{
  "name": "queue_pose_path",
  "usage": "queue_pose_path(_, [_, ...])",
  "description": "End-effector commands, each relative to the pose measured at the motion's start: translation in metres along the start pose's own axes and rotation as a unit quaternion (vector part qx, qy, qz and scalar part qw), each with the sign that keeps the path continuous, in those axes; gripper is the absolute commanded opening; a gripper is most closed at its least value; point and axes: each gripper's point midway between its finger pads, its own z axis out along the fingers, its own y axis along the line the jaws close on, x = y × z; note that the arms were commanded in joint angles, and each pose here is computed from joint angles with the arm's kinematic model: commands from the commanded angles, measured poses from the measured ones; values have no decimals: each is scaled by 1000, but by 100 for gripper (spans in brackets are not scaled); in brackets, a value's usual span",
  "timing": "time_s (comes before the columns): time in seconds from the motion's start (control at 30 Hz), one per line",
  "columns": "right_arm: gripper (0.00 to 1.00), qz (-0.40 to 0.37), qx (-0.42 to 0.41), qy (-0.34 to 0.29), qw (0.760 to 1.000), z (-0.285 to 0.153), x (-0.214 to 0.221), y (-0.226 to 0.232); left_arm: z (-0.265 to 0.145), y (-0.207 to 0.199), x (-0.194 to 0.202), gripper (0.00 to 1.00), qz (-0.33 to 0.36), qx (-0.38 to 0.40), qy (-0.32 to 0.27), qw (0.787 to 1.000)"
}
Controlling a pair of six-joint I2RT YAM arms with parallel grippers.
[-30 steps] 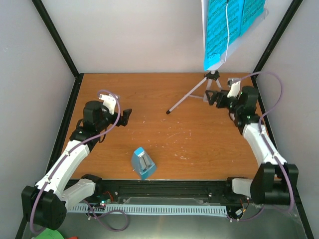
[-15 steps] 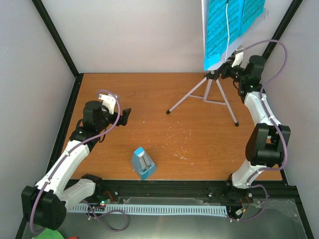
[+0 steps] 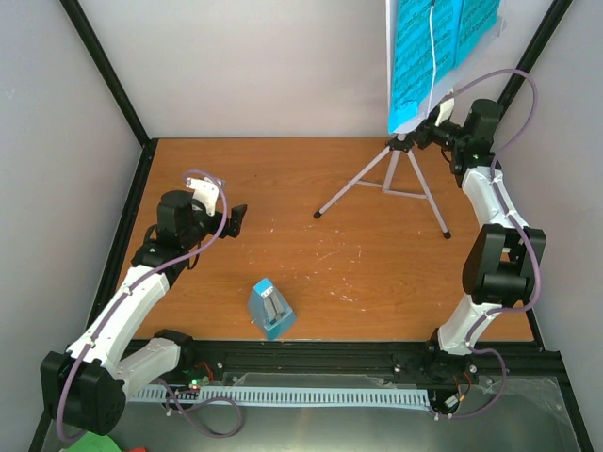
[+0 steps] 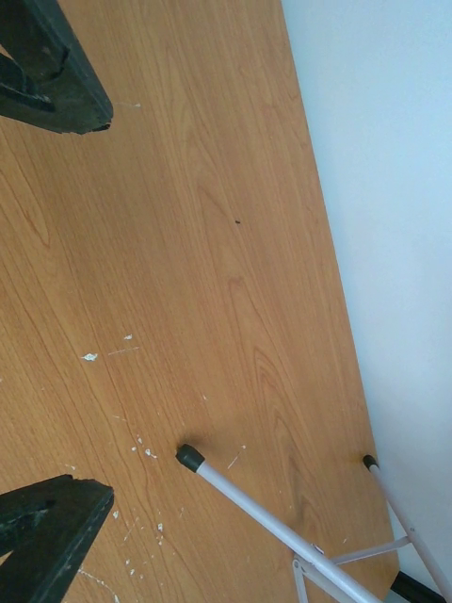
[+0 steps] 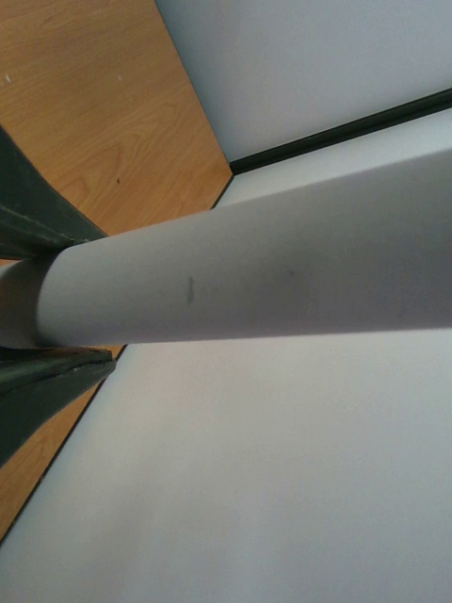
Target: Pack up the instrument practice props
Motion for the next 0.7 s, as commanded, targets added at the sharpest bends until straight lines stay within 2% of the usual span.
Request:
queue_pose_path(0.0, [9,12,-37,2,999,-2,-9,16,-2,4,-9,100,2,-8,-15,1000])
queue_pose_path(0.07, [3,5,-27,1,1000,-6,-11,18,-2,4,-9,99,2,-7,-14,1000])
queue_pose_path(0.2, [3,-18,18,-13,1000,-21,-24,26,-1,3,-9,99,1,-5,-14,1000])
queue_pose_path(0.3, [3,-34,91,-26,995,-34,-32,30,-1,3,-9,99,1,-5,-14,1000])
queue_pose_path(0.5, [3,3,185,-110,977,-60,-51,56,-1,2,-9,99,0,-2,-13,1000])
queue_pose_path(0.67, [3,35,264,-135,954,-57,-48,81,0,3,-8,99,-1,-3,-11,1000])
